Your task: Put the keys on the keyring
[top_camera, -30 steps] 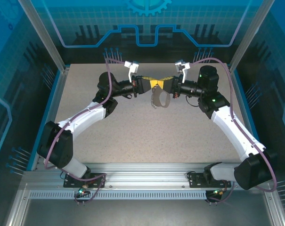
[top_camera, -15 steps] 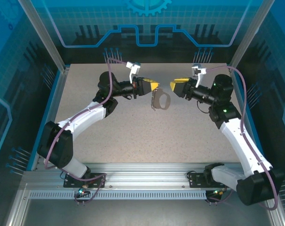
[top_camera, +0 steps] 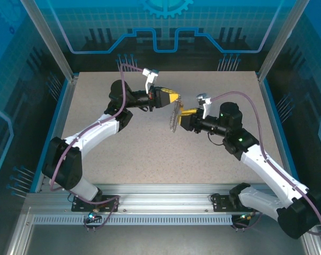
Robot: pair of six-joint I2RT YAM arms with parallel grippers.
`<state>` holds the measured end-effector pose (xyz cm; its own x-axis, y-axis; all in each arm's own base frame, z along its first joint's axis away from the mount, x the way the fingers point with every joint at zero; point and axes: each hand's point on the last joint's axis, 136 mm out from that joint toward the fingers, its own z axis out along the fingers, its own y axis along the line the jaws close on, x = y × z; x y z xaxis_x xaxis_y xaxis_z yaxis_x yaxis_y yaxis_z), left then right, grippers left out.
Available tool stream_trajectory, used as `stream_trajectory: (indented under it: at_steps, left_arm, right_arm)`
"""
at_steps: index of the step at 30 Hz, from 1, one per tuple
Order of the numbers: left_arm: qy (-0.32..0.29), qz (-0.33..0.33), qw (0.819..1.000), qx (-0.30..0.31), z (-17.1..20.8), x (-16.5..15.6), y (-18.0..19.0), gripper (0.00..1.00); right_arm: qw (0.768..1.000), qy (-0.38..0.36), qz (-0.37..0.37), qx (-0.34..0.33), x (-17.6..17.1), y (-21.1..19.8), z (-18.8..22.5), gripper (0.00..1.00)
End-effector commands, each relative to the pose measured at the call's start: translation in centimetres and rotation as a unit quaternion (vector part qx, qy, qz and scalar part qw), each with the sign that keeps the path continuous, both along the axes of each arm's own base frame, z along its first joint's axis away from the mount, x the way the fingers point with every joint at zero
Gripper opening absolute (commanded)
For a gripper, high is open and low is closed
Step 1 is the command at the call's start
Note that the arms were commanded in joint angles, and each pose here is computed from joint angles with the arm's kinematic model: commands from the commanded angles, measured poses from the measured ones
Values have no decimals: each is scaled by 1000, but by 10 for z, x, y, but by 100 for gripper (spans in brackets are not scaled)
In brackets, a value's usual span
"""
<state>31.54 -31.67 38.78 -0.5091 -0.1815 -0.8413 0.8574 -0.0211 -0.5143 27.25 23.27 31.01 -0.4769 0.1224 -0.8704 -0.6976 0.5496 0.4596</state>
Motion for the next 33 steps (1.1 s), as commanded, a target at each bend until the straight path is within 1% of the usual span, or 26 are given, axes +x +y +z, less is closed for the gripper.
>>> stream_trajectory:
  at_steps: [1, 9, 10, 18, 33]
  left_arm:
    - [-47, -15, 998, -32, 33, -14, 5, 0]
    - [-47, -27, 998, -41, 39, -19, 5, 0]
    - [-48, -28, 998, -42, 40, -19, 5, 0]
    - [-47, -34, 997, -41, 41, -21, 3, 0]
    - [-45, -42, 997, -40, 39, -22, -2, 0]
  right_arm:
    - [999, -33, -36, -19, 4, -12, 10, 48]
    - [996, -53, -57, -46, 11, -18, 11, 50]
    - [995, -68, -60, -40, 11, -18, 25, 50]
    - [993, -97, -53, -37, 12, -14, 41, 55]
    - [992, -110, -42, -48, 23, 0, 47, 54]
